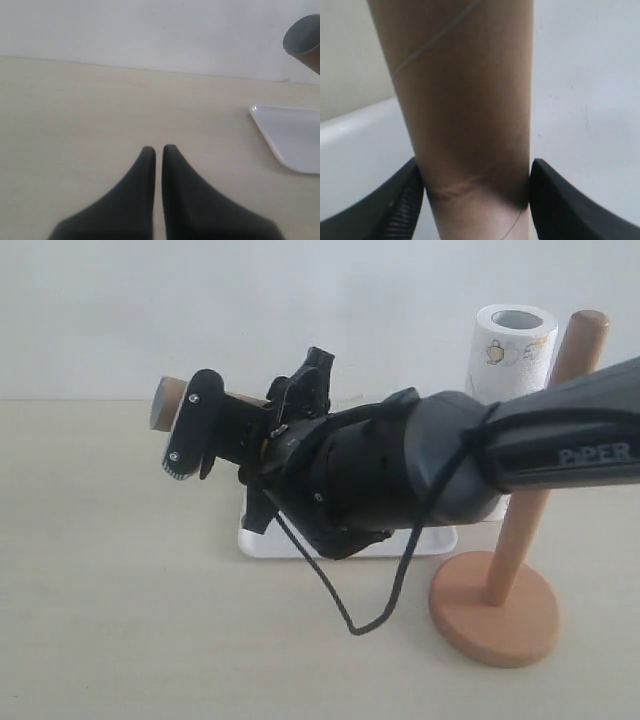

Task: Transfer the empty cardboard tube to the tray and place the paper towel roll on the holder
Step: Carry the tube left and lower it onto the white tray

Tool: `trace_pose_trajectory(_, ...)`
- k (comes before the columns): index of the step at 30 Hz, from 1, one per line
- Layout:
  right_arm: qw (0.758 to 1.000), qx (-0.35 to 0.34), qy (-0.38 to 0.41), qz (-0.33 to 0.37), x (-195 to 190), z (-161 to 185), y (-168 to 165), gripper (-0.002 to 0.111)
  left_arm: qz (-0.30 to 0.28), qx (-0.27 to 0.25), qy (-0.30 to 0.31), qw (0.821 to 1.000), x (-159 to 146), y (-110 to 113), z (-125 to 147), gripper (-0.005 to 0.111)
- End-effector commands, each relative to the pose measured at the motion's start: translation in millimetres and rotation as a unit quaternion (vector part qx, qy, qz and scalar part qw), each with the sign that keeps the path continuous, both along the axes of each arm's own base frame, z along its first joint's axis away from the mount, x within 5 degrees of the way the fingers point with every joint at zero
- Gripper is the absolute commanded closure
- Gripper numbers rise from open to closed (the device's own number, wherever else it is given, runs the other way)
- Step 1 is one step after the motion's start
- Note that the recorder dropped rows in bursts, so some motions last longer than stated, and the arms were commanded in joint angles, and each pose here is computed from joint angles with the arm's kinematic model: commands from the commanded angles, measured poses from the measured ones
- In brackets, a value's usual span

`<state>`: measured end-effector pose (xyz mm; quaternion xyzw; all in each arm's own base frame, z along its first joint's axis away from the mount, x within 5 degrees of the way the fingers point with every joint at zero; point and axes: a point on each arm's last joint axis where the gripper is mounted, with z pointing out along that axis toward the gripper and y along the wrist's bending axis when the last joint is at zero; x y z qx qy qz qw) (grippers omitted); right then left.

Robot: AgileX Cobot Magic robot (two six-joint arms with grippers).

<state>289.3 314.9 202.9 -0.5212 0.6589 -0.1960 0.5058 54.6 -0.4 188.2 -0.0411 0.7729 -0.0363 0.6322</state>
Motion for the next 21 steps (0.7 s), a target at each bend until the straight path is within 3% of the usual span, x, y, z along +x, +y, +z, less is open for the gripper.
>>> trace_pose_trajectory(1,0.999,-0.027,-0.003,-0.039,21,-12,-14,0.109,0.001,-0.002,-0.001,1.0,0,0,-1,0.103)
trace_pose_trajectory(21,0.989,-0.141,0.05,-0.017,32,-76,-20,0.109,0.001,-0.002,-0.001,1.0,0,0,-1,0.103)
